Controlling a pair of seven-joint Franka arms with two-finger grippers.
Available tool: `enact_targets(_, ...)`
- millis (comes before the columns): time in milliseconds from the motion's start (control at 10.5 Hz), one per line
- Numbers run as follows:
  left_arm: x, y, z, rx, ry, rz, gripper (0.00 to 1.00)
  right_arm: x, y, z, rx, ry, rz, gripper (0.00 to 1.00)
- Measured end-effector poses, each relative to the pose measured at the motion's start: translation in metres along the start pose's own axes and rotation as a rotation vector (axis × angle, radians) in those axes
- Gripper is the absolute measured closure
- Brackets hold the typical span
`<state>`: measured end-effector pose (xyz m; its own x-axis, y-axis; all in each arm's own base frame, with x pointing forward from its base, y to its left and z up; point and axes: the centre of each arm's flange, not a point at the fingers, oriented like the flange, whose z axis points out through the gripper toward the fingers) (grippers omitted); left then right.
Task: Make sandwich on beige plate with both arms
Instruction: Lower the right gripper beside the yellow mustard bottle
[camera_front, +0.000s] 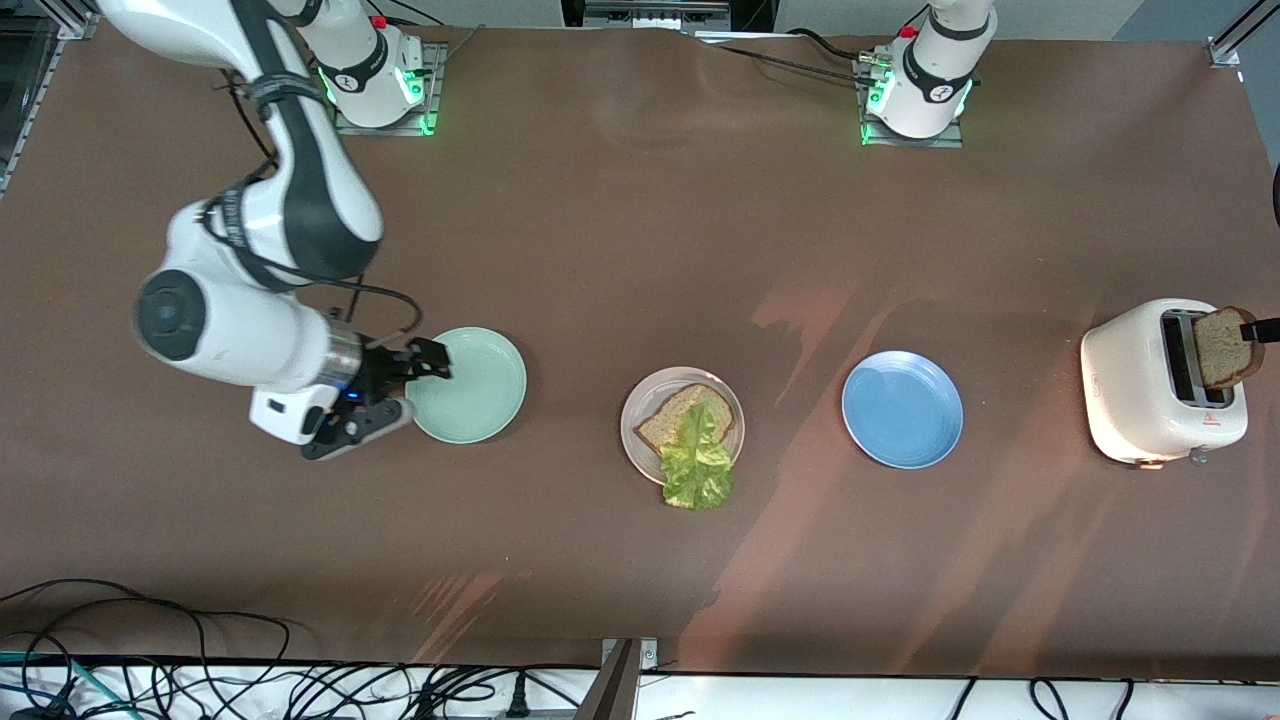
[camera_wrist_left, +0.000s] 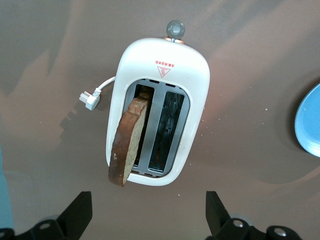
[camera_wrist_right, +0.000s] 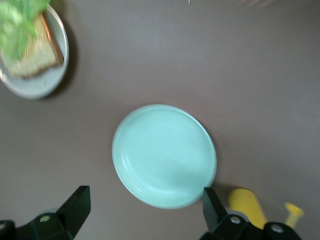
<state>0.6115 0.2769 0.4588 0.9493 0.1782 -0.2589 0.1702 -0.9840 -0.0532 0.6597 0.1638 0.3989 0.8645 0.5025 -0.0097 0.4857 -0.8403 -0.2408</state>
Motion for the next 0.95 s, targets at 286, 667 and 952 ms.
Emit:
enact_targets(286, 0.000, 0.000, 0.000, 0.000, 0.001, 0.000, 0.00, -0.058, 0.073, -0.034, 0.051, -0.031, -0.278, 0.00)
enact_targets(667, 0.001, 0.001, 0.001, -0.001, 0.001, 0.002, 0.00, -0.123, 0.170, -0.037, 0.130, 0.039, -0.637, 0.00)
enact_targets(952, 0.001, 0.002, 0.001, -0.001, 0.001, 0.004, 0.00, -0.146, 0.228, 0.035, 0.297, 0.260, -0.758, 0.00)
